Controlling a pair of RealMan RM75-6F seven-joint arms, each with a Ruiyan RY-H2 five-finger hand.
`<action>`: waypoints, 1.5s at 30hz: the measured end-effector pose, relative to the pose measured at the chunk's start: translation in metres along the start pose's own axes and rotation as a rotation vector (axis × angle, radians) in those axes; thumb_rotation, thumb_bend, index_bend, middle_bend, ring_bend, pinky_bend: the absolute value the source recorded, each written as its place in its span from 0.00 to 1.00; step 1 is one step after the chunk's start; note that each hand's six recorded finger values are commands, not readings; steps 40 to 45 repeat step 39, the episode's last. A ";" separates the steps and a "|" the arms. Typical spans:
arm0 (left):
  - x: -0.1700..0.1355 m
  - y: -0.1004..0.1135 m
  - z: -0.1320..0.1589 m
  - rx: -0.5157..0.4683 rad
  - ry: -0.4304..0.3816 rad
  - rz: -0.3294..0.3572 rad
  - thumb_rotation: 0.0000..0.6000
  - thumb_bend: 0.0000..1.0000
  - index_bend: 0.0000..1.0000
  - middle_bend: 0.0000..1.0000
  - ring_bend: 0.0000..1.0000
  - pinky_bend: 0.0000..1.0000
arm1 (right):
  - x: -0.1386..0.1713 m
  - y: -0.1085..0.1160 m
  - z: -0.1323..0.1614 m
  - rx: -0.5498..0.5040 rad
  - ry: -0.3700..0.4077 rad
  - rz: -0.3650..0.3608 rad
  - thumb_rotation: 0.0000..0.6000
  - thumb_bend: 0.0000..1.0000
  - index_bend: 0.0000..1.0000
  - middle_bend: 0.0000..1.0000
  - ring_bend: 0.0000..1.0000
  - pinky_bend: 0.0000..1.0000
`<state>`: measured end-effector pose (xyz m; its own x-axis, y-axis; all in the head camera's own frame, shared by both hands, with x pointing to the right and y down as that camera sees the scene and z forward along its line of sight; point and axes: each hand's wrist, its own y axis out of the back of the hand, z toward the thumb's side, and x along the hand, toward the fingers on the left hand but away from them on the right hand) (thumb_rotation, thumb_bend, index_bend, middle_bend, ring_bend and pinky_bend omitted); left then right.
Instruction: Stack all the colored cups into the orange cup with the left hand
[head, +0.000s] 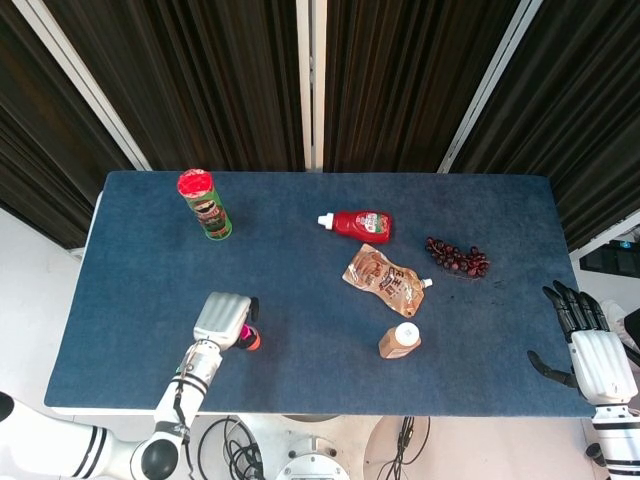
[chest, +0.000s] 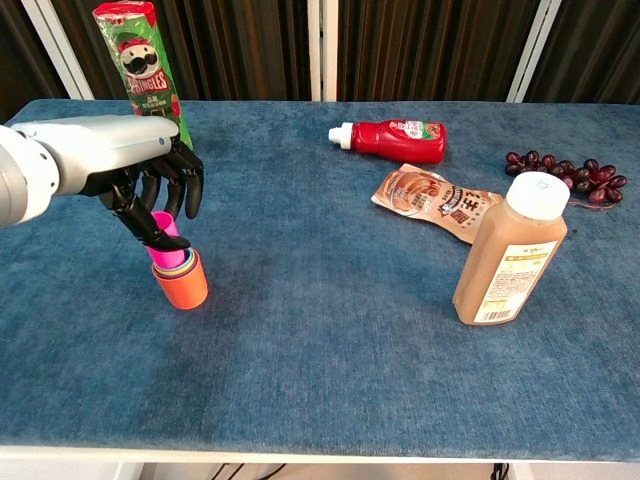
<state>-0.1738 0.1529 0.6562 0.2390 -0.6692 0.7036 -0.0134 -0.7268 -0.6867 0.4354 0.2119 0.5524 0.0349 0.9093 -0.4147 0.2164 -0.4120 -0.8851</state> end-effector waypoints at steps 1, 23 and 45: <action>0.000 0.000 0.000 -0.002 -0.001 -0.004 1.00 0.23 0.48 0.52 0.54 0.61 | 0.000 0.000 0.000 0.000 0.000 0.000 1.00 0.18 0.00 0.00 0.00 0.00; -0.033 0.056 -0.021 0.002 -0.070 0.341 1.00 0.16 0.21 0.18 0.06 0.11 | 0.003 -0.005 -0.005 0.072 0.012 0.003 1.00 0.17 0.00 0.00 0.00 0.00; -0.134 -0.013 -0.206 0.130 0.145 0.514 1.00 0.14 0.15 0.11 0.00 0.04 | 0.016 -0.020 -0.038 0.210 0.006 -0.041 1.00 0.15 0.00 0.00 0.00 0.00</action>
